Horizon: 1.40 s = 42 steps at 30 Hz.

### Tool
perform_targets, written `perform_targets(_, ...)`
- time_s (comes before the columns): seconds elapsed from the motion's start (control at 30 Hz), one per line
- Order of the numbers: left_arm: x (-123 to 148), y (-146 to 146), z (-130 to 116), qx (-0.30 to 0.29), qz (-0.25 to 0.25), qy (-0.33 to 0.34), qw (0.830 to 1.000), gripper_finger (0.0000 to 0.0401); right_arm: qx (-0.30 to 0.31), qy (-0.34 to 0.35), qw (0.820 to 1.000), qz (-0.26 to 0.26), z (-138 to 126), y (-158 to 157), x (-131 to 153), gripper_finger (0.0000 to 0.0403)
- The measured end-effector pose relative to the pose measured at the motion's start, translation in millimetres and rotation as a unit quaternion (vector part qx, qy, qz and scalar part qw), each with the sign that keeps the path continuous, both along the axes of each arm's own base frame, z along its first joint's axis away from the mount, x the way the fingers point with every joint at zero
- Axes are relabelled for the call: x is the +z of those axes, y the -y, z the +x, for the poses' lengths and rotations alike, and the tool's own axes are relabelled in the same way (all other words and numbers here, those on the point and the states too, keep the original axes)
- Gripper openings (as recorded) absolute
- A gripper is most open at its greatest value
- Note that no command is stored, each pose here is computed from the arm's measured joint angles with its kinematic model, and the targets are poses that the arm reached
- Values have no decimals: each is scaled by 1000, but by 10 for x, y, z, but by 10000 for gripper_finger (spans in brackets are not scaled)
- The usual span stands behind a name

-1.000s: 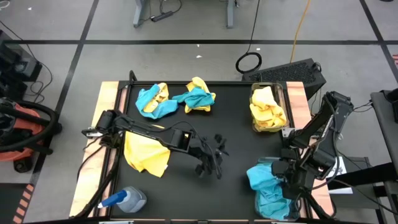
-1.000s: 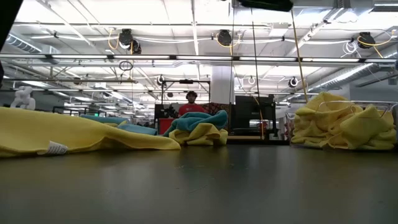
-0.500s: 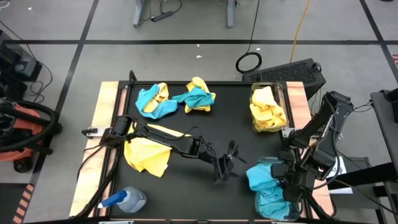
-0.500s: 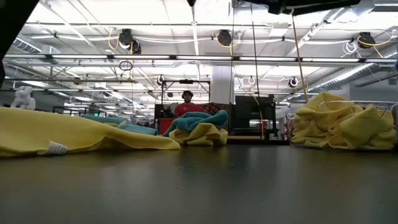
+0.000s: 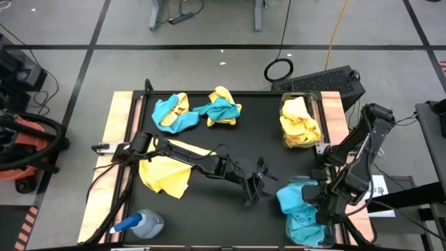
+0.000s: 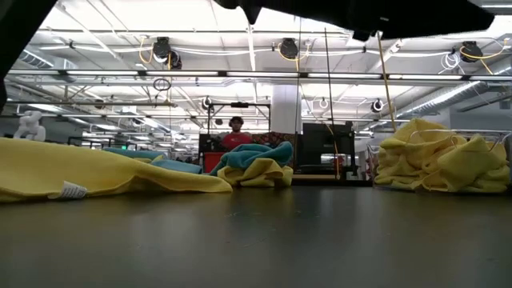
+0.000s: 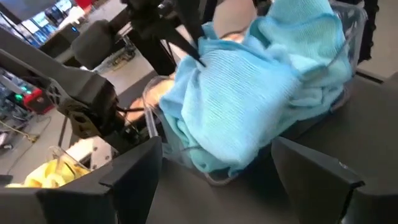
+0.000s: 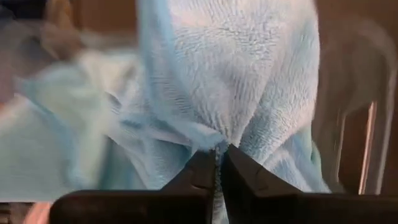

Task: Sort microfiber towel by color & place in baskets
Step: Put the blue towel into the bottom transparent bin

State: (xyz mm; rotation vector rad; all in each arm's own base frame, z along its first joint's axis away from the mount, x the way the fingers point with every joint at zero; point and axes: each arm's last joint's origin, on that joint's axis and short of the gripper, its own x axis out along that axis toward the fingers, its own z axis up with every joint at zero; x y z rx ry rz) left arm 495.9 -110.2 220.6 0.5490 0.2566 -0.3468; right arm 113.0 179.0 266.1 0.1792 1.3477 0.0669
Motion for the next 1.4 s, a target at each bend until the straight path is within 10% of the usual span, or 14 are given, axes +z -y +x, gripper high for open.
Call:
perform_targets(0.57, -46, -5, -14, 0, 4, -22, 1000, 308, -30, -66, 996, 47, -73, 21, -898, 9)
perform_targets(1.4, -108, -7, -41, 0, 12, -56, 998, 309, -88, 52, 994, 42, -55, 117, 600, 175)
